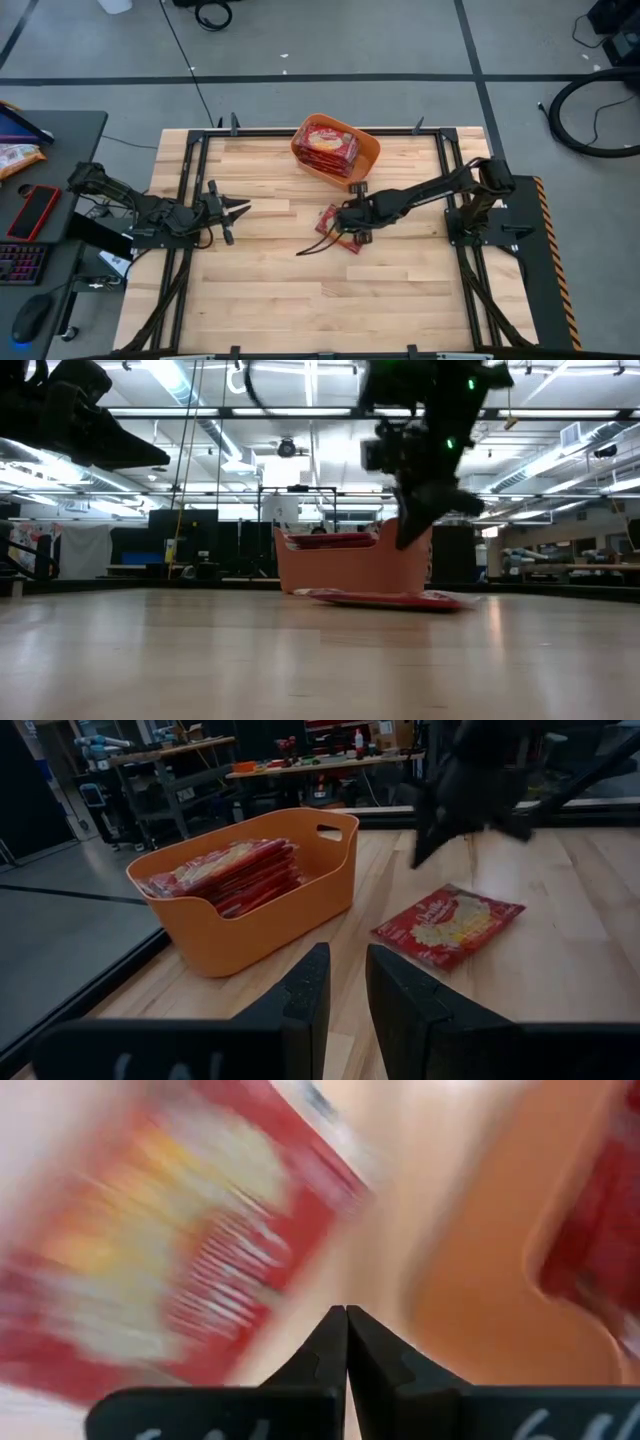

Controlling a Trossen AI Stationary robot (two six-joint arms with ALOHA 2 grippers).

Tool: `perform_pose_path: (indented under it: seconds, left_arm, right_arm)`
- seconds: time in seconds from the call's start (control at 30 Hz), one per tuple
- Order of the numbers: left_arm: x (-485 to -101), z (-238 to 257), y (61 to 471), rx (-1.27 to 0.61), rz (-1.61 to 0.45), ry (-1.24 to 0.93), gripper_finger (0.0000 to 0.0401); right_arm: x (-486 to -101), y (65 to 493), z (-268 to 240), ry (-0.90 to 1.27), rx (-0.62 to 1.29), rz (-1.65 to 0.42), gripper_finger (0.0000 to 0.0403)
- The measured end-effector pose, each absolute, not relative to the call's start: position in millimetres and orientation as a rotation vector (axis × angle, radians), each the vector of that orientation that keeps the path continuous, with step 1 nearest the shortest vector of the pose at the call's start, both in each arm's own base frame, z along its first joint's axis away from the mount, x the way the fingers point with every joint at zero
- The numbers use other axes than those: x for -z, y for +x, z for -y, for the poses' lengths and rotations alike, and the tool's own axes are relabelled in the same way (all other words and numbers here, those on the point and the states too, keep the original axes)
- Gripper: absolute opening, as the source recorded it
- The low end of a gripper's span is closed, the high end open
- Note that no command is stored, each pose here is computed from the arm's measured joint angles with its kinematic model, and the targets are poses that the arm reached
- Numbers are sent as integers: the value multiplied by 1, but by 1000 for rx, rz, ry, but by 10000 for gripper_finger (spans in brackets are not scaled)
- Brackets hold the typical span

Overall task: Sort popcorn bags into baskets
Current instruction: Put the red popcorn pack into the orange bin

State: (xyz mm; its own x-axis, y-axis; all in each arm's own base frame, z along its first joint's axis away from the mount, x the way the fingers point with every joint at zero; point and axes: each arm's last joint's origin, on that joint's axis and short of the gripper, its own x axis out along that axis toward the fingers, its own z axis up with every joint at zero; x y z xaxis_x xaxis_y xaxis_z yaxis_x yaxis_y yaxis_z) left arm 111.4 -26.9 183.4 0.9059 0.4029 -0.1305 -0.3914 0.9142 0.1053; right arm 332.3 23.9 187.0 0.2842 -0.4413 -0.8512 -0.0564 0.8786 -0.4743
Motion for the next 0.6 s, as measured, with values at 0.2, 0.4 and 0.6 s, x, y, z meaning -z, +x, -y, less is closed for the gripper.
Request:
perform_pose_path:
  seconds: [0.2,0.4,0.6]
  left_arm:
    - [-183,27,111,-410,-151,77,73]
    - [-183,27,111,-410,-151,77,73]
    - [-183,27,111,-410,-151,77,73]
  right_arm:
    - [-194,346,-53,-249,-7,-1129,10]
    - [-176,334,-83,-214,-112,-1104,10]
    - [-159,319,-87,-179,-70,-1185,10]
